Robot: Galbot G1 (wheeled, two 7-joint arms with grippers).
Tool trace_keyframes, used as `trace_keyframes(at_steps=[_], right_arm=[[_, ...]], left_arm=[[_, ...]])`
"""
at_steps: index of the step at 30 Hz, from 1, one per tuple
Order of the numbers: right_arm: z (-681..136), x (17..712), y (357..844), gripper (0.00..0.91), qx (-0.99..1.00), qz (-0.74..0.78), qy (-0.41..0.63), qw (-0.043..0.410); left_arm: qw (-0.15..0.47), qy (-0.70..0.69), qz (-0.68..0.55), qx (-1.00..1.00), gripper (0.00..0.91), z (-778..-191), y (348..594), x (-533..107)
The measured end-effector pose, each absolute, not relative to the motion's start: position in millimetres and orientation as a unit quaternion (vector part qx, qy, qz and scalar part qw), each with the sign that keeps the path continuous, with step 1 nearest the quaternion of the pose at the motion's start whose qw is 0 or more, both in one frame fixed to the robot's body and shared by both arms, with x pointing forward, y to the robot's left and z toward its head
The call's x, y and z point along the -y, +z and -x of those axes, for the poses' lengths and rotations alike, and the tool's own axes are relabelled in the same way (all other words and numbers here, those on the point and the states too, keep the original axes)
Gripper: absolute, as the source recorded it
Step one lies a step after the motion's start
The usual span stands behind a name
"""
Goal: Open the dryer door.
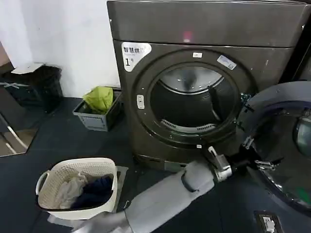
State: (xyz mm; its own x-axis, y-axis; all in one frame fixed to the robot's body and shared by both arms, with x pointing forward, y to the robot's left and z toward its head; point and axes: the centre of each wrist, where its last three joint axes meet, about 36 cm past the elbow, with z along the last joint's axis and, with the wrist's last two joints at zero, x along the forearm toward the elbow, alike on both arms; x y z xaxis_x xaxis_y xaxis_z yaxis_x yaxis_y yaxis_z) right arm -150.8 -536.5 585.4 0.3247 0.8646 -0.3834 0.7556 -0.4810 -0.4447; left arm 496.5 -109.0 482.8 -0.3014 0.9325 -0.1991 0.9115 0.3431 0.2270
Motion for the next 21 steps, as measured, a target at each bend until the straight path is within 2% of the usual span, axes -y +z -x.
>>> trace_keyframes(at_steps=[4,9,21], right_arm=[[156.6,539.1,579.8,0.907,0.492,0.813,0.293,0.105],[165.9,542.6,571.2,0.907,0.489,0.817,0.281,0.12],[165.5,548.1,544.6,0.907,0.528,0.805,0.238,0.124]], left_arm=[[0.163,0.024,-0.584,-0.795,0.907,-471.7,506.1,104.0],[0.16,0.035,-0.552,-0.818,0.907,-466.4,502.6,51.0],[0.084,0.024,-0.45,-0.889,0.907,-451.9,494.5,-71.5]])
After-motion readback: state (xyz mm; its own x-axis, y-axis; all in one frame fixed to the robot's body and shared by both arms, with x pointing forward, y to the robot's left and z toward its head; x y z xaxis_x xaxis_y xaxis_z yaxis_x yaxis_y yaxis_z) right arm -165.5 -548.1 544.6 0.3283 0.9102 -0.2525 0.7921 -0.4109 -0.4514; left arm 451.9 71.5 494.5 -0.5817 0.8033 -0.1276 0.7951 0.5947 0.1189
